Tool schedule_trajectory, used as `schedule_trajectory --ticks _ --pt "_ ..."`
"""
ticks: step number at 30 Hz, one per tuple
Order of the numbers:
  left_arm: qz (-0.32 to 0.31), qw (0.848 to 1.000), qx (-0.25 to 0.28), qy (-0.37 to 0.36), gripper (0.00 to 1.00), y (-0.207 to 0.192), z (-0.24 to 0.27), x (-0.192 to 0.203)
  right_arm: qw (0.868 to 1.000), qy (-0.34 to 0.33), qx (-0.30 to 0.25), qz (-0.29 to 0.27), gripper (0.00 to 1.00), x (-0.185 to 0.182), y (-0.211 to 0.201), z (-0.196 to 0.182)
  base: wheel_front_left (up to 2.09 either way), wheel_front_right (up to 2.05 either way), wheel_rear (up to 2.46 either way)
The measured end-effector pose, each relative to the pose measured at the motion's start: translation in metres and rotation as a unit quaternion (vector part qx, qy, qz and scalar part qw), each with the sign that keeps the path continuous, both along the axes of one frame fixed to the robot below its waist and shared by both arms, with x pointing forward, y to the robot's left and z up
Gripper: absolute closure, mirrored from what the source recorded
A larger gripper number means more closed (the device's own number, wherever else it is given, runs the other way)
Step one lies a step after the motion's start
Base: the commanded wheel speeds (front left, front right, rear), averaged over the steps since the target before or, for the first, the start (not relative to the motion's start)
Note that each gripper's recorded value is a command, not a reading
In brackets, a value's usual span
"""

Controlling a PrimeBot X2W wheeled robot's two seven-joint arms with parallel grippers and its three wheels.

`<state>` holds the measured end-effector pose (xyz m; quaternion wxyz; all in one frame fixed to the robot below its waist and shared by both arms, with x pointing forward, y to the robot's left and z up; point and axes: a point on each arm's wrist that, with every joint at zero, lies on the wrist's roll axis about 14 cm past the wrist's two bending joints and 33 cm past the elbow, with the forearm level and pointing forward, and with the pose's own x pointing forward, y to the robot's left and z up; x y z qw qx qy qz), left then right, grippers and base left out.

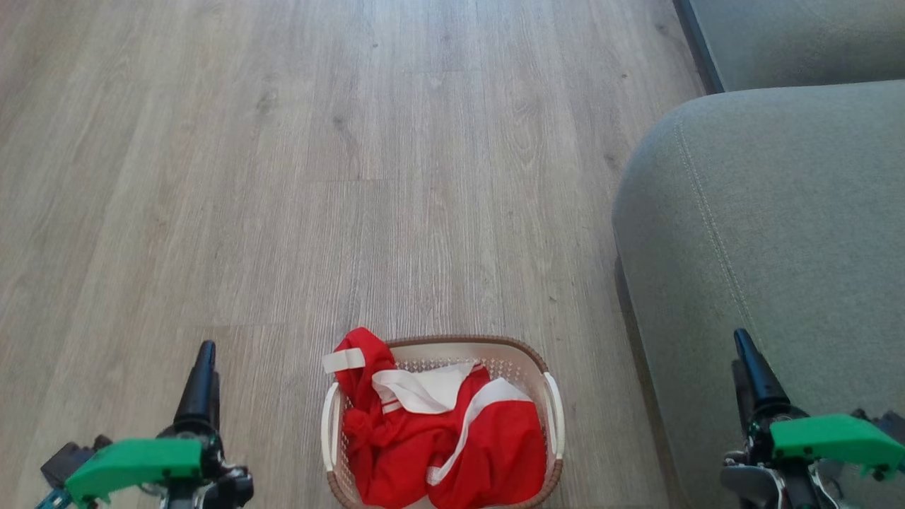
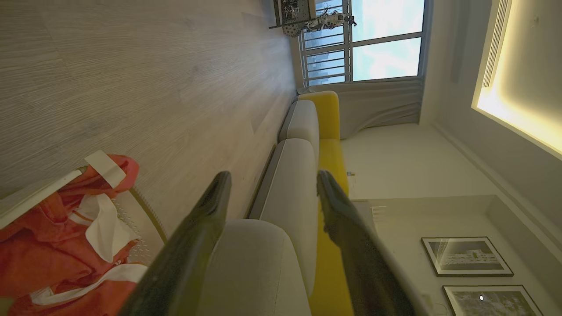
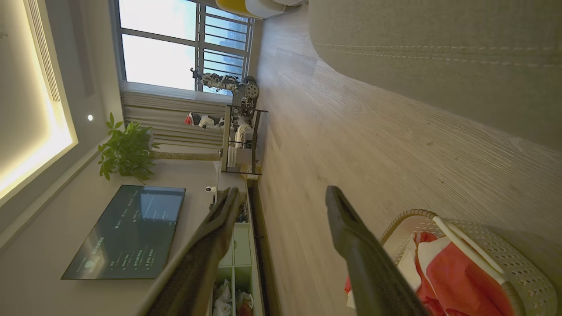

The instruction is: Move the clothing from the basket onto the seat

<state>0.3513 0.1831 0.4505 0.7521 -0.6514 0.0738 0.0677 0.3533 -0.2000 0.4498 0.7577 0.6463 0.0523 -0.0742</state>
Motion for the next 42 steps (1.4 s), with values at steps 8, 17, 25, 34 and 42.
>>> schedule_trajectory --ticks 8,17,25,34,42 --pt "-0.015 0.998 0.061 -0.01 0.0 -0.005 0.01 0.003 0.998 -0.018 -0.062 0.013 0.0 0.004 0.003 0.013 0.0 0.0 0.0" --pt "-0.035 0.988 0.152 -0.016 0.0 -0.012 0.016 0.004 0.99 -0.033 -0.135 0.031 0.0 0.008 0.011 0.023 0.0 0.0 0.0" --pt "-0.048 0.972 0.228 -0.014 0.0 -0.017 0.016 0.002 0.978 -0.036 -0.199 0.045 0.0 0.008 0.015 0.025 0.0 0.0 0.0" --pt "-0.058 0.953 0.298 -0.017 0.0 -0.021 0.018 -0.001 0.963 -0.043 -0.261 0.06 0.0 0.008 0.022 0.028 0.0 0.0 0.0" --pt "-0.063 0.934 0.351 -0.009 0.0 -0.02 0.011 -0.011 0.947 -0.05 -0.31 0.068 0.0 0.007 0.025 0.031 0.0 0.0 0.0"
